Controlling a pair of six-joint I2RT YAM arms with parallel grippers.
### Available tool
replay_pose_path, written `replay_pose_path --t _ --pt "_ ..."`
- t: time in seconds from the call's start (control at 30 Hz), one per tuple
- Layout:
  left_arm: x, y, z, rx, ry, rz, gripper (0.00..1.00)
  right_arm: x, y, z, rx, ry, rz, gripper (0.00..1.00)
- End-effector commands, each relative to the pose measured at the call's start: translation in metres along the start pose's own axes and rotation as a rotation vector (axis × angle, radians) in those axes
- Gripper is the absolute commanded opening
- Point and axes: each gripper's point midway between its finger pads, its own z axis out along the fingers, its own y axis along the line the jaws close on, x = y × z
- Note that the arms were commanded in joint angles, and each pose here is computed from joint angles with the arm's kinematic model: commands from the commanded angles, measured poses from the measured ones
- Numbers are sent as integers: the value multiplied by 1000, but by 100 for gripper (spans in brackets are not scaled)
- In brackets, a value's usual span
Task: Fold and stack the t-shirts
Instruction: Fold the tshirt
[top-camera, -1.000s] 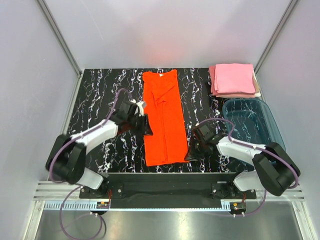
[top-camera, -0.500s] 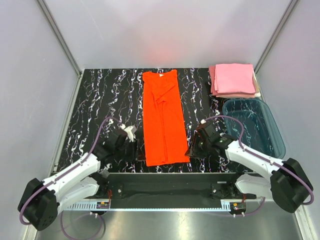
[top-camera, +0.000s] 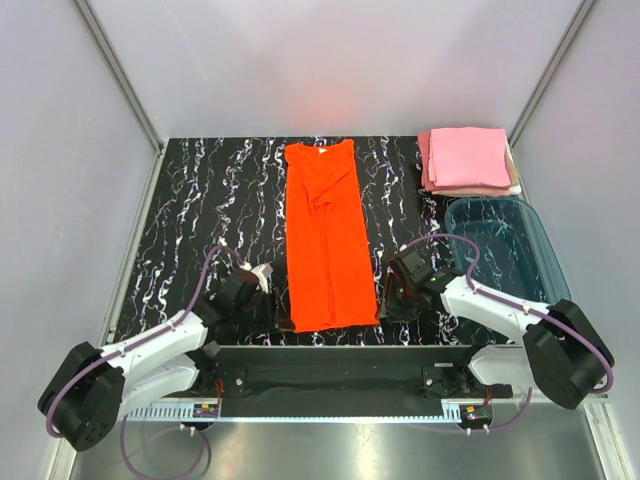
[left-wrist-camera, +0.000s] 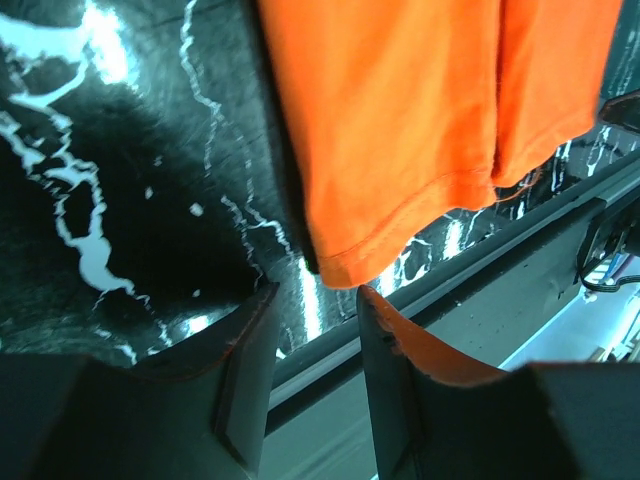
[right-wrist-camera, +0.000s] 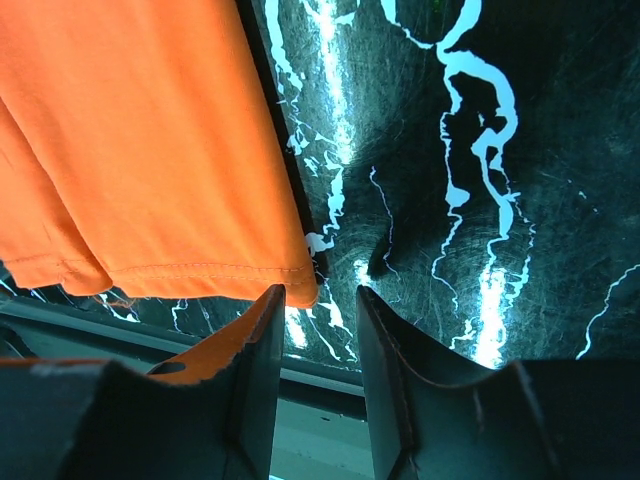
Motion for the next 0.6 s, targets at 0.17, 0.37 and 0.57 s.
replay_pose_path --t 0.17,0.37,0.57 --pt "-3 -12 4 55 -18 4 41 -4 12 -1 -53 -24 -1 41" --pt "1 -9 7 48 2 9 41 1 16 5 -84 3 17 40" --pt "0 -7 11 34 9 4 36 6 12 4 -87 7 26 39"
